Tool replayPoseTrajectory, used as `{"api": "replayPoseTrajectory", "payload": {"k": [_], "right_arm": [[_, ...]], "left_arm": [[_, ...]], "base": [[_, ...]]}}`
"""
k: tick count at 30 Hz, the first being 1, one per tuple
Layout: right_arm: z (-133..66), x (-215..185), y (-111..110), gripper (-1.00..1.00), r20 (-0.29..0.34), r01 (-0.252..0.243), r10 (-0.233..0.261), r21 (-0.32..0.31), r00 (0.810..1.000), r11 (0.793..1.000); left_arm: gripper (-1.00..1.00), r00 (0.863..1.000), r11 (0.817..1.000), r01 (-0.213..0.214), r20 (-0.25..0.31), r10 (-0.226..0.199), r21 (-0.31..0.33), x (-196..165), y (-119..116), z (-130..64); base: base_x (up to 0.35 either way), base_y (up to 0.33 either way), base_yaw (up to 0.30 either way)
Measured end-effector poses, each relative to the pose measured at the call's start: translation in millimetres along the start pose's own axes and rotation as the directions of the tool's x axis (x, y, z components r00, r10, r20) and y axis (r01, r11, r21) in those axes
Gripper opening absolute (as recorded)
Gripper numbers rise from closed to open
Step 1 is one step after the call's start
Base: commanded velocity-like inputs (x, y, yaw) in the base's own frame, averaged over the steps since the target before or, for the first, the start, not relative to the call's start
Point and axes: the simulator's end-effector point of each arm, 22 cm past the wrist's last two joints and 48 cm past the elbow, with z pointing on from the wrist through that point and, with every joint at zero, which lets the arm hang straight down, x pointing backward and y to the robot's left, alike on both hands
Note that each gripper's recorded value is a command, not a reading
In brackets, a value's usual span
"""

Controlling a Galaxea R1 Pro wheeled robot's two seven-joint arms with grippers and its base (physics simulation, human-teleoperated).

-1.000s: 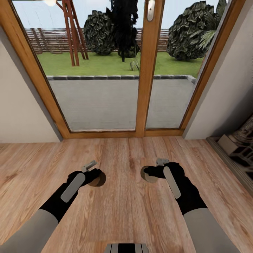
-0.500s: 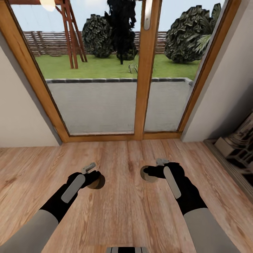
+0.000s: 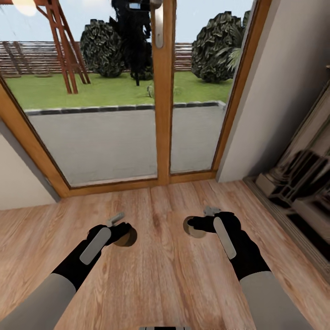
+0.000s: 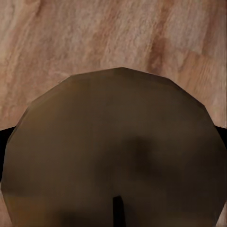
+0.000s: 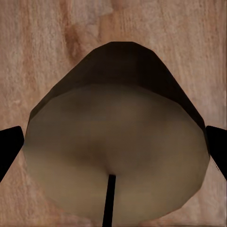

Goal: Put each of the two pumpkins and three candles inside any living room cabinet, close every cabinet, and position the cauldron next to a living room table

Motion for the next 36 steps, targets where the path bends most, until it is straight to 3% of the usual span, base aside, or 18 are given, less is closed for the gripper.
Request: {"api": "replayPoseTrajectory", "payload": {"k": [18, 36], "right_arm": [[-32.9, -29.0, 8.1, -1.0, 0.006, 0.0, 0.0, -0.001, 1.0, 1.0], [-38.1, -32.9, 8.9, -1.0, 0.016, 0.0, 0.0, -0.003, 1.0, 1.0]], "left_arm": [[-1.0, 1.0, 1.0, 0.001, 0.009, -0.002, 0.011, -26.9, -20.4, -33.7], [-1.0, 1.0, 1.0, 0.0, 0.022, 0.0, 0.026, -31.4, -26.4, -39.8]], "base": [[0.0, 0.0, -0.28], [0.0, 0.0, -0.28]]}}
